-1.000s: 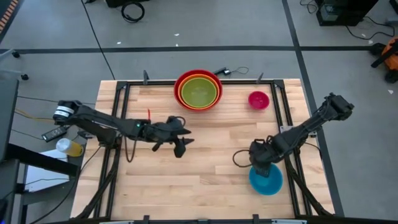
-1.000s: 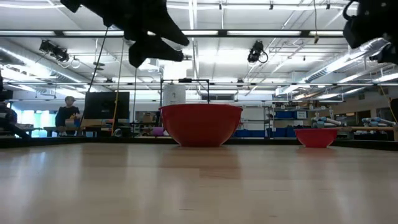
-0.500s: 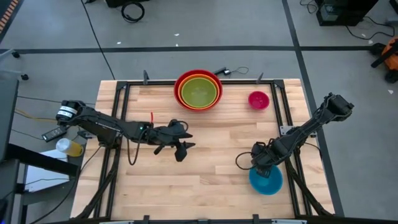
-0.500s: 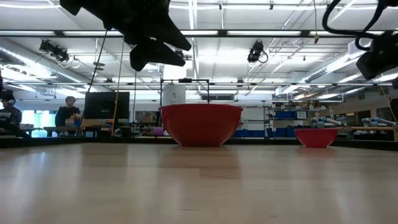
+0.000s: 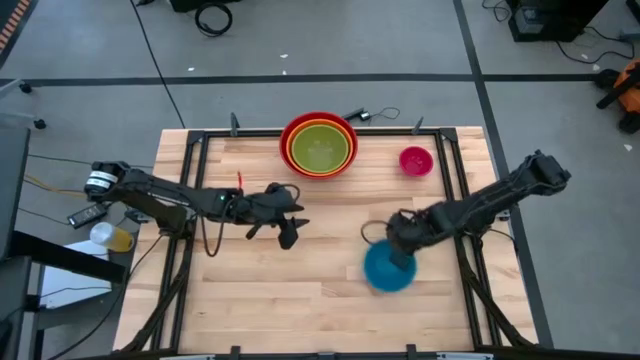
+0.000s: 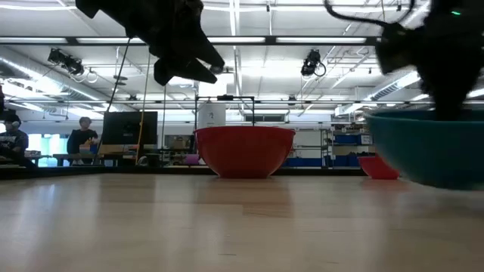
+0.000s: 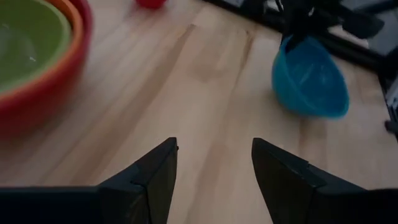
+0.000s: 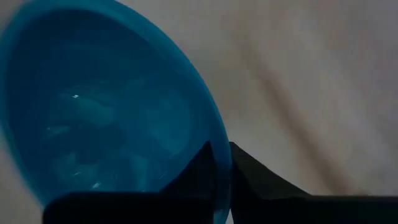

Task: Nest bowls inside each other
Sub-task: Stack the blue bowl on top of the green bowl

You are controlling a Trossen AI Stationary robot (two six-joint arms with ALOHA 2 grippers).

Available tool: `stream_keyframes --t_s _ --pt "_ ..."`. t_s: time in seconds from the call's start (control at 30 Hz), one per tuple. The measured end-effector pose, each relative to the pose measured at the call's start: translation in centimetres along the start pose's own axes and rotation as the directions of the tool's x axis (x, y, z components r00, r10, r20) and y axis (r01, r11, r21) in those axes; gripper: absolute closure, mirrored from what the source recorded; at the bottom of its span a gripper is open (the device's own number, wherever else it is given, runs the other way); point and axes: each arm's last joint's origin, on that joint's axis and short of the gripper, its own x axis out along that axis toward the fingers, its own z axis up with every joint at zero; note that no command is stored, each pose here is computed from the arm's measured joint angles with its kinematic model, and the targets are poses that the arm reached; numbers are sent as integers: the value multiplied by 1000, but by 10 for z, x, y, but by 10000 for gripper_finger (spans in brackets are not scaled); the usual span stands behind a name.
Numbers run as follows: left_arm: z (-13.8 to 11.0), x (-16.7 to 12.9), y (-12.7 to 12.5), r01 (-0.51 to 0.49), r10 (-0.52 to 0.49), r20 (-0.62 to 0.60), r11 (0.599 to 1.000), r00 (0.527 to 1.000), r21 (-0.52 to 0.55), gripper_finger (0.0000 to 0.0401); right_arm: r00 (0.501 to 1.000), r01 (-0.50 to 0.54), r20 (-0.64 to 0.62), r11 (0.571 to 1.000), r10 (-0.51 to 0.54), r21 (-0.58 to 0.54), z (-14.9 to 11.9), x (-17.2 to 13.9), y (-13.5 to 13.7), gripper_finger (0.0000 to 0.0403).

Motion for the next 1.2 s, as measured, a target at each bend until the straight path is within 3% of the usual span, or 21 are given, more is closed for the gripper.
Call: stream_keyframes --t_s 0.2,0.33,0.57,0.77,0.9,1.07,1.2 --pt "19 -15 17 -28 29 82 1000 996 -7 193 979 -42 201 999 35 28 50 -35 -4 383" --pt "32 -30 29 -45 48 143 999 989 -25 193 927 -81 371 996 57 49 88 -58 -16 380" --pt "40 -55 45 -121 131 182 991 975 -64 193 773 -215 633 958 47 191 150 -81 -66 376" --pt "37 -62 53 -193 212 151 973 966 -126 193 623 -226 782 957 -4 184 195 -82 -107 379" --pt "36 -61 56 -214 232 134 967 963 -135 193 621 -289 783 938 32 191 225 -53 -130 377" --pt "38 -61 61 -234 264 141 952 954 -195 193 715 -289 699 910 -3 299 241 -8 -149 377" --pt "39 -61 65 -250 283 144 945 948 -211 193 735 -278 678 903 -19 327 249 14 -158 371"
